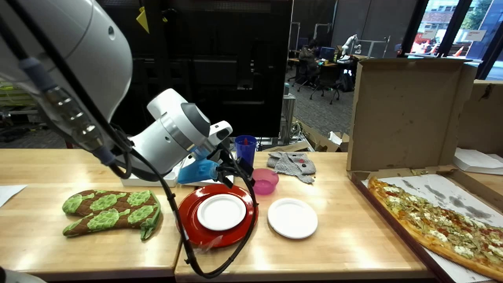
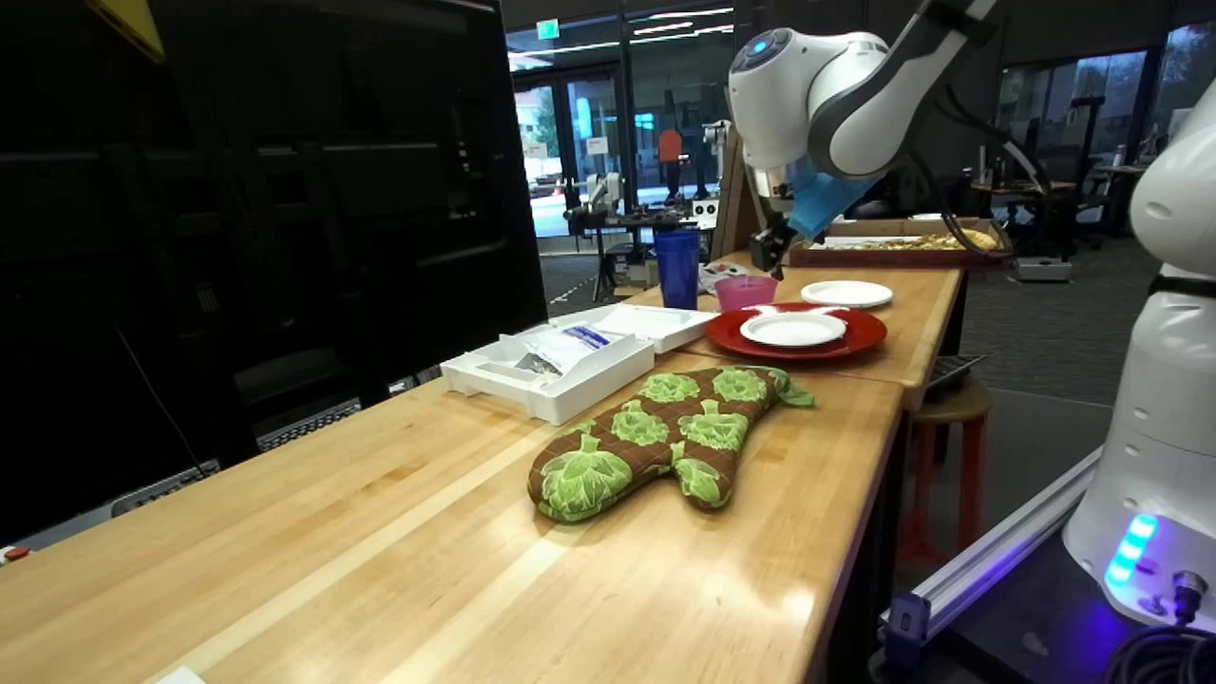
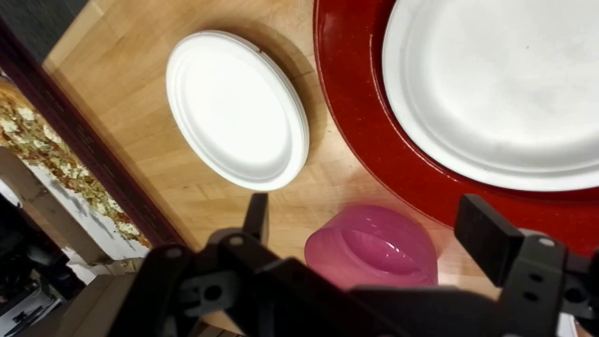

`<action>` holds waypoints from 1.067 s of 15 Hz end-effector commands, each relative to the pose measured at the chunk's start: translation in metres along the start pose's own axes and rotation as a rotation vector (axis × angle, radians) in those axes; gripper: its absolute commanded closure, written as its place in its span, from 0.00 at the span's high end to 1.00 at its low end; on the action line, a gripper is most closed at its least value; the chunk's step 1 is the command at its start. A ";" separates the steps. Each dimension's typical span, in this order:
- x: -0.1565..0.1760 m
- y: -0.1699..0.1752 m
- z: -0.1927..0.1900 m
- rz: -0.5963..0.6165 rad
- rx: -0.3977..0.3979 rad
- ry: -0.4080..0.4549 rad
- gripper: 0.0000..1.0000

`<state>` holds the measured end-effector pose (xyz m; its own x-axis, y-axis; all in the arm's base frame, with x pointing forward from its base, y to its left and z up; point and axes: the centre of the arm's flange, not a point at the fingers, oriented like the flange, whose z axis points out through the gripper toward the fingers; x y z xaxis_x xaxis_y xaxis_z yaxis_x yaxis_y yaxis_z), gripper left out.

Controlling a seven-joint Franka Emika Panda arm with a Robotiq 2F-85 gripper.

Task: Put one white plate on the red plate, then the pink plate on the left white plate

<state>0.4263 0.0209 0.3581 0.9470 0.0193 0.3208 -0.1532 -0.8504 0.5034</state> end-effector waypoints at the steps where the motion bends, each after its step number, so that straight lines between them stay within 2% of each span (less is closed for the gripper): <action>1: 0.010 0.009 0.019 0.017 0.042 -0.023 1.00; 16: 0.028 0.036 0.075 0.117 0.062 -0.108 1.00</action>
<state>0.4577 -0.0375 0.3294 0.9468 -0.1267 0.2958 -0.2492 -0.8704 0.4247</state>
